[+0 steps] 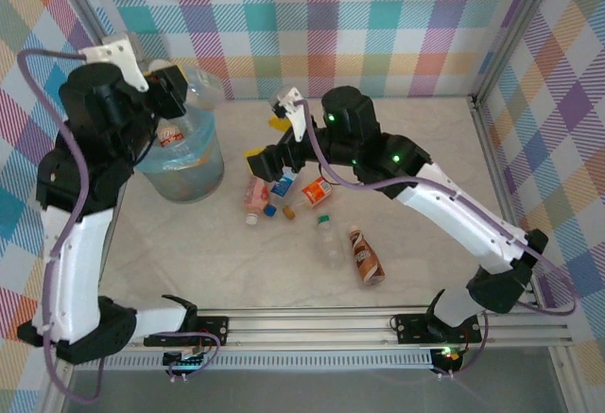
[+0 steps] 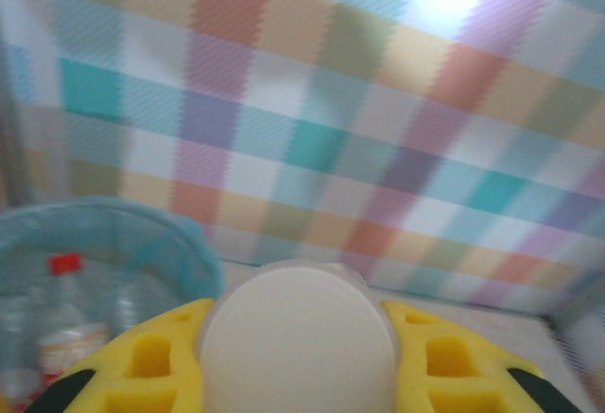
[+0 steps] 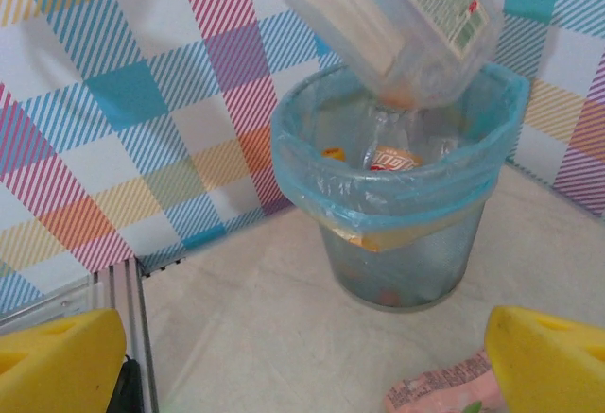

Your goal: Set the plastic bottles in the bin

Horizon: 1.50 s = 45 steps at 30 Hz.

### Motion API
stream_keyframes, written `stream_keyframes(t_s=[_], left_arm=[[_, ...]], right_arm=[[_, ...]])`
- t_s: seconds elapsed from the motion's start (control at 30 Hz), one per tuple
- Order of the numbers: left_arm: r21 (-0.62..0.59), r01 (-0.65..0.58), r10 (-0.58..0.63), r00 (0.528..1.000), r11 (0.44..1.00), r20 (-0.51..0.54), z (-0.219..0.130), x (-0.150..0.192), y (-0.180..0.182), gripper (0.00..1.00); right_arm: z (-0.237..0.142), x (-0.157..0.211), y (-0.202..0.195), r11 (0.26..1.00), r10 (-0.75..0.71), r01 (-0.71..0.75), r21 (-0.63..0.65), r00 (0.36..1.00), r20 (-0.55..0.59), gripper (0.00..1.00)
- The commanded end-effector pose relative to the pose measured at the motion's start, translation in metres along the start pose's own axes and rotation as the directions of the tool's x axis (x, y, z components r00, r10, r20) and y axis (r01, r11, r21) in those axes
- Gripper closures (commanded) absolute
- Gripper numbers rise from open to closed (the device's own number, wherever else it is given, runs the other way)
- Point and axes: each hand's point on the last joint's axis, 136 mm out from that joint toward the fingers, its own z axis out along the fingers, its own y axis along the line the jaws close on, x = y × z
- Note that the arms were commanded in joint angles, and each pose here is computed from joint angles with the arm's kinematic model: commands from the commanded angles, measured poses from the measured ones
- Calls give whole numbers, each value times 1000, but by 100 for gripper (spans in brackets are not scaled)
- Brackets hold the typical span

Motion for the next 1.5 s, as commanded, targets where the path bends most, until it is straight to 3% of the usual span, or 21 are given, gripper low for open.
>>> stream_keyframes(t_s=[0.0,0.17,0.33,0.67,0.87,1.1,1.3,1.37,1.47], left_arm=[[-152,-91,80,994,984,-79,35,10,36,100],[-237,-62,32,991,969,-126,69,13,76,100],[-254,-55,-15,964,966,-265,100,47,105,100],[-142,-85,-7,836,986,-549,132,148,113,100],[-99,-102,12,759,990,-652,138,203,121,100],[-128,-112,-18,680,985,-733,155,251,148,98],[-134,-84,-47,651,987,-758,167,268,157,88],[-119,-67,-47,647,991,-761,168,268,153,81],[-100,-50,-41,671,994,-740,166,255,146,59]], right_arm=[[10,11,9,997,59,-64,-49,994,-92,3],[24,21,8,997,40,-50,-67,989,-140,3],[38,33,6,995,42,-60,-84,980,-193,4],[48,55,1,995,45,-69,-79,962,-269,4],[53,68,0,992,73,-100,-72,950,-304,5],[60,76,-3,990,103,-130,-61,940,-325,5],[64,83,-6,988,125,-150,-46,931,-343,6],[65,84,-6,987,132,-157,-42,928,-349,7],[64,83,-6,986,139,-161,-38,928,-347,7]])
